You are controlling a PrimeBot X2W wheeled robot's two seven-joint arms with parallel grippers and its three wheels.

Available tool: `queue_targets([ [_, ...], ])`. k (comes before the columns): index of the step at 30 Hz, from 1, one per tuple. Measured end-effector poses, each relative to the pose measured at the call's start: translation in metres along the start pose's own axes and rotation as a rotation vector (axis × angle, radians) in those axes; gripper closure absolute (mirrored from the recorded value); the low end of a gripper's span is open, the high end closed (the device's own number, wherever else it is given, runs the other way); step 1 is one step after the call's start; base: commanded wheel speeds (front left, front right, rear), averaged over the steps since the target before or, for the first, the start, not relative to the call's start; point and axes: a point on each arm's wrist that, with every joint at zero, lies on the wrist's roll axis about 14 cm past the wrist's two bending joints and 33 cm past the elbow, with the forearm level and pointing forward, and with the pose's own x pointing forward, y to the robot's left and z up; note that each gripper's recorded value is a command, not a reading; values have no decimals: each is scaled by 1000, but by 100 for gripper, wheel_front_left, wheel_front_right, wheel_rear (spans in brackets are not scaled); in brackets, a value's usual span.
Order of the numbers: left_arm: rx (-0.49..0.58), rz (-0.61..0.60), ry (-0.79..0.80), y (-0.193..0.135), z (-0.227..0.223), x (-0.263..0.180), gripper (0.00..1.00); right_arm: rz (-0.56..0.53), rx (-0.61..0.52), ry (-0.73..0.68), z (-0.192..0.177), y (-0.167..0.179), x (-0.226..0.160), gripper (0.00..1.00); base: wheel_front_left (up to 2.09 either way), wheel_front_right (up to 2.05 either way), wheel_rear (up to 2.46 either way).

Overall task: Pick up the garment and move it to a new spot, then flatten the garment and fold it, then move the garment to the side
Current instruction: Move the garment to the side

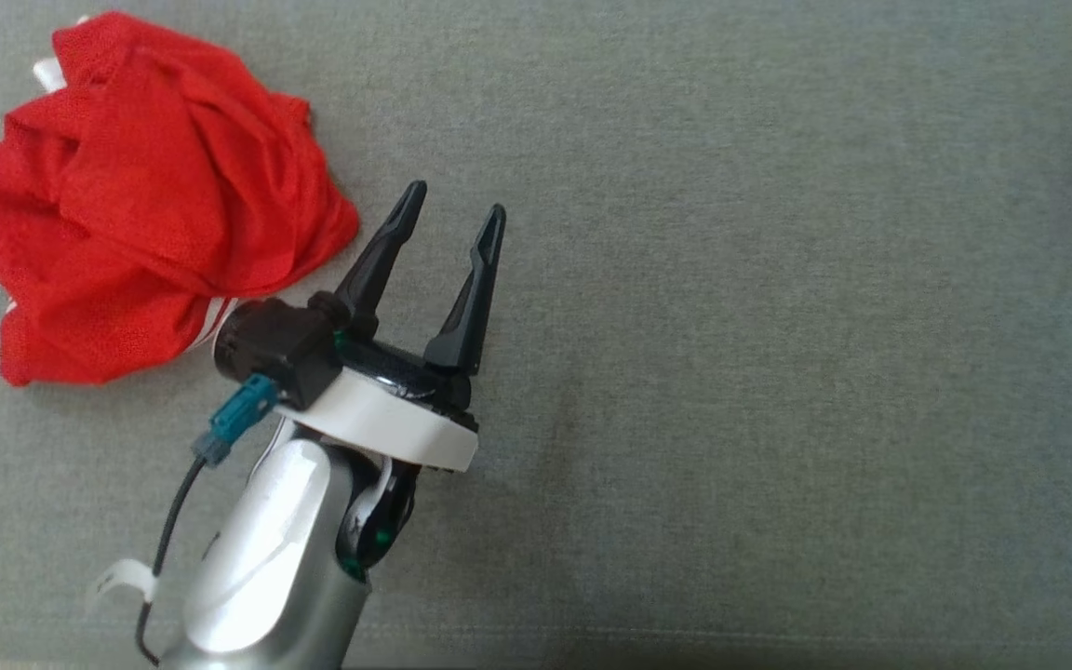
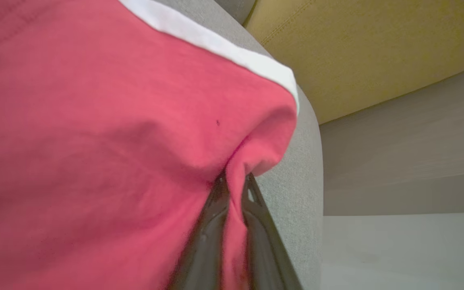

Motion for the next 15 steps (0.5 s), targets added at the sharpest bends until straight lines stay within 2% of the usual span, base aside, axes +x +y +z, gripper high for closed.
queue_targets([
  [7, -4, 12, 3, 6, -2, 3, 0, -18, -1, 16, -2, -5, 8, 100, 0, 0, 0],
  [8, -8, 12, 2, 6, -2, 3, 0, -30, 1, 10, 1, -9, 7, 97, 0, 0, 0],
  [9, -7, 11, 1, 5, -1, 2, 0, -44, 6, 1, 5, -15, 7, 11, 0, 0, 0],
  [10, -6, 10, -1, 5, 0, 2, 0, -59, 18, -9, 8, -20, 5, 0, 0, 0, 0],
  [15, 2, 4, -14, 1, 7, 1, 0, -98, 51, -52, 23, -31, -3, 0, 0, 0, 0],
])
